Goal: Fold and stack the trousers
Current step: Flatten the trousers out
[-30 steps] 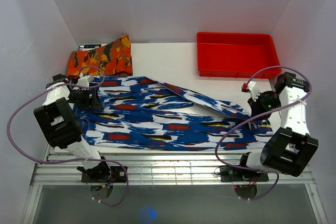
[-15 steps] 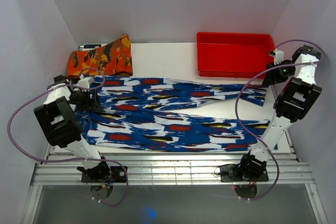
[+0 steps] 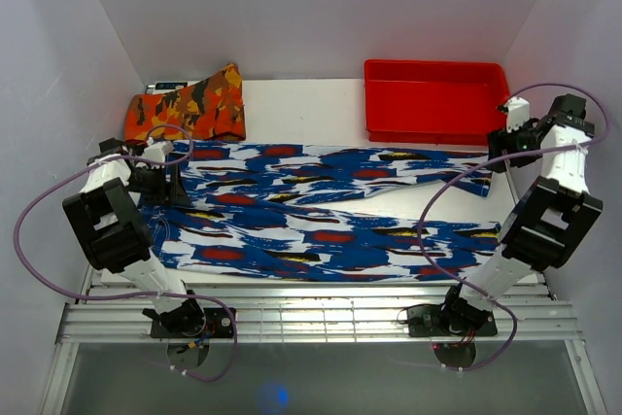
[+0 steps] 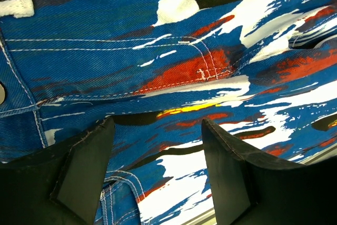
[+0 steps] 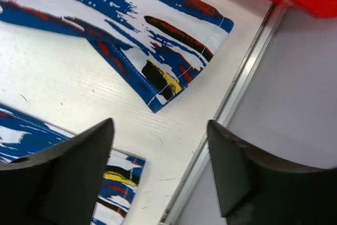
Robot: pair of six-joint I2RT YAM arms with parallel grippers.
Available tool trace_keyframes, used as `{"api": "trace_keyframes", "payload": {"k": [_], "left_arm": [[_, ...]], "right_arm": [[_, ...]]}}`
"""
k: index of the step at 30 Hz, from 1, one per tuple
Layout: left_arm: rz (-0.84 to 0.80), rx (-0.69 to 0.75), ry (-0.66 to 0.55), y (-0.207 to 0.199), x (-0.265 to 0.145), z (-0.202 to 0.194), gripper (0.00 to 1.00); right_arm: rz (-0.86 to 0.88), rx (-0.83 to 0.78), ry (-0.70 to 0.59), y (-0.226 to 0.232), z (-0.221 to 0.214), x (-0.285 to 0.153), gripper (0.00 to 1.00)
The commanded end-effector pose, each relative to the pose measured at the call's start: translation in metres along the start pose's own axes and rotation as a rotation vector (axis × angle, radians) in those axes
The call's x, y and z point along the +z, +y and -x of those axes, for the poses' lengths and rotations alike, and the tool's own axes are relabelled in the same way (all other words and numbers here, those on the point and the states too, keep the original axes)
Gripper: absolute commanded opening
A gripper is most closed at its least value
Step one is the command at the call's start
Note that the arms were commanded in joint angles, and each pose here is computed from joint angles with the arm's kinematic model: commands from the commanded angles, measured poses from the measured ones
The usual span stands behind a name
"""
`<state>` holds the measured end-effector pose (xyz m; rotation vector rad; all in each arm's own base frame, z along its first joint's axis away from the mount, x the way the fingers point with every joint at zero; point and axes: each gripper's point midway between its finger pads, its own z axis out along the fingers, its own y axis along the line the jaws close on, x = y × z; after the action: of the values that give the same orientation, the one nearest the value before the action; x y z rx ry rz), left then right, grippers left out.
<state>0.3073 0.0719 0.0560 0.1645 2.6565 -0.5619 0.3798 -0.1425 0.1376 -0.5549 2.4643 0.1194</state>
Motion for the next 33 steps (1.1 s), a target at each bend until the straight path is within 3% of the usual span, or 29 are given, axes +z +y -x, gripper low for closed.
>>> {"api": "trace_keyframes", "payload": {"k": [1,5,12,18,27,32,33], "left_arm": [[-0.002,0.033,-0.063,-0.005,-0.011,0.018,0.78],[-0.006,0.035,-0.062,-0.004,-0.009,0.019,0.78],[-0.007,0.026,-0.067,0.000,-0.006,0.024,0.78],[-0.005,0.030,-0.067,0.004,-0.003,0.026,0.79],[-0.008,0.033,-0.063,0.006,0.000,0.026,0.78],[-0.013,0.029,-0.075,0.008,0.001,0.032,0.78],[-0.003,0.032,-0.073,0.011,0.002,0.033,0.78]], "right_arm": [[0.010,-0.116,-0.010,0.016,-0.015,0.006,0.71],[0.071,-0.171,0.079,0.037,-0.037,0.026,0.61],[0.093,-0.231,0.116,0.054,-0.038,0.070,0.61],[0.014,-0.281,0.144,0.047,-0.050,0.095,0.62],[-0.028,-0.311,0.138,0.042,-0.052,0.096,0.59],[-0.002,-0.301,0.189,0.040,-0.062,0.103,0.42],[0.005,-0.307,0.198,0.040,-0.063,0.104,0.33]]}}
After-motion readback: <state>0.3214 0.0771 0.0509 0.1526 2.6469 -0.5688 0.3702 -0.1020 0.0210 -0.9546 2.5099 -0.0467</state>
